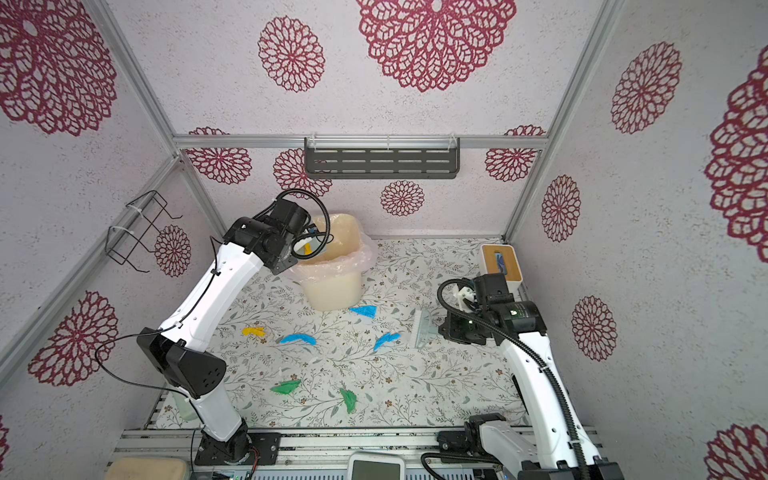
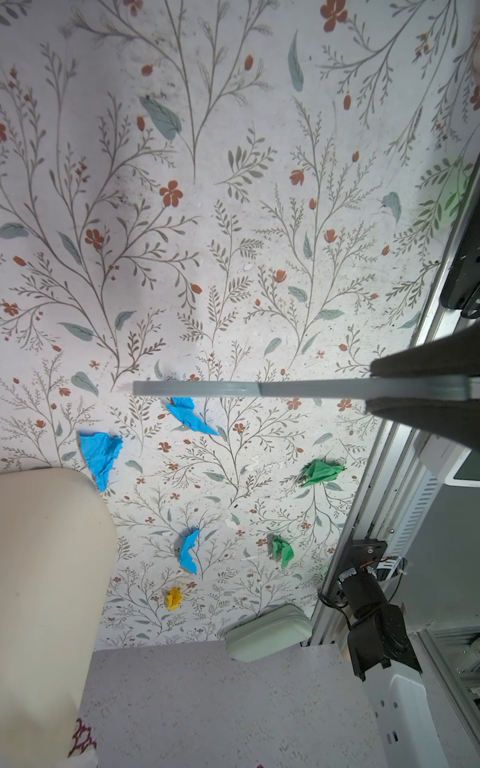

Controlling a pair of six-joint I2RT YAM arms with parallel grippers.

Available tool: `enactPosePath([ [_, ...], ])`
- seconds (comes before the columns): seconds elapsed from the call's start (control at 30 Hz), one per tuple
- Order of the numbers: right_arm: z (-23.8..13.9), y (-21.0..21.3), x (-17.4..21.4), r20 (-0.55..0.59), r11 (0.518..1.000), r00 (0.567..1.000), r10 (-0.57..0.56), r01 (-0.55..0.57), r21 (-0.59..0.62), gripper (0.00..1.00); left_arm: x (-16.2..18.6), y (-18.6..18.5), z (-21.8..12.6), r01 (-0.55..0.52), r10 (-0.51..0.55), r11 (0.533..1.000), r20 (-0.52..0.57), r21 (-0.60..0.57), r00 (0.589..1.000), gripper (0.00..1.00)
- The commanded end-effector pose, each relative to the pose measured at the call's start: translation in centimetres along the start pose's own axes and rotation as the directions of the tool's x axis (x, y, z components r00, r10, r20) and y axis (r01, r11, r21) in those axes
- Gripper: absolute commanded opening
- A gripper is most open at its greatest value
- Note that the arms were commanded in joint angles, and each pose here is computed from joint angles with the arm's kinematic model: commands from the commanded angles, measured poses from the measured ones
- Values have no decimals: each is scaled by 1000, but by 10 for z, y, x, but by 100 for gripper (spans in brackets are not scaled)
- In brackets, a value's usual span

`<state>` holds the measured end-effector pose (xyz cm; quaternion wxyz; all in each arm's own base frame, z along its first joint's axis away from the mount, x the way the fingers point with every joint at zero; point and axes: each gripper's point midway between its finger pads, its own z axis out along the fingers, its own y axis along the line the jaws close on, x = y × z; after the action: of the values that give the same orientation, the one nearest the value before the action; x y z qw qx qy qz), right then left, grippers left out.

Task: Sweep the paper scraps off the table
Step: 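Tip the teal dustpan over the bin with the left gripper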

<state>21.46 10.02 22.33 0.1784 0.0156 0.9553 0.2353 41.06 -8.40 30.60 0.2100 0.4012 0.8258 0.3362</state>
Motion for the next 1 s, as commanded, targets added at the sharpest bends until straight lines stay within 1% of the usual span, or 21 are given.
enactPosePath([
  [0.0, -8, 5, -3, 20, 999, 999, -30, 30, -13, 0, -6, 25, -14, -46, 50, 990, 25, -131, 998, 0],
  [0.23, -6, 4, -2, 22, 999, 999, -31, 32, -17, 0, -17, 40, -24, -123, 130, 959, 8, -255, 992, 0],
  [0.33, -8, 5, -4, 28, 999, 999, -37, 38, -18, 0, -18, 41, -25, -170, 171, 939, -24, -298, 985, 0],
  [0.43, -9, 5, -4, 26, 999, 999, -41, 42, -16, 0, -20, 39, -26, -193, 195, 928, -26, -319, 980, 0],
  [0.83, -9, 6, -6, 28, 999, 999, -39, 39, -22, 0, -7, 53, -37, -116, 117, 929, -18, -351, 993, 0],
  [0.97, -9, 6, -5, 30, 999, 999, -34, 34, -21, 0, -8, 54, -44, -63, 77, 940, 31, -334, 997, 0],
])
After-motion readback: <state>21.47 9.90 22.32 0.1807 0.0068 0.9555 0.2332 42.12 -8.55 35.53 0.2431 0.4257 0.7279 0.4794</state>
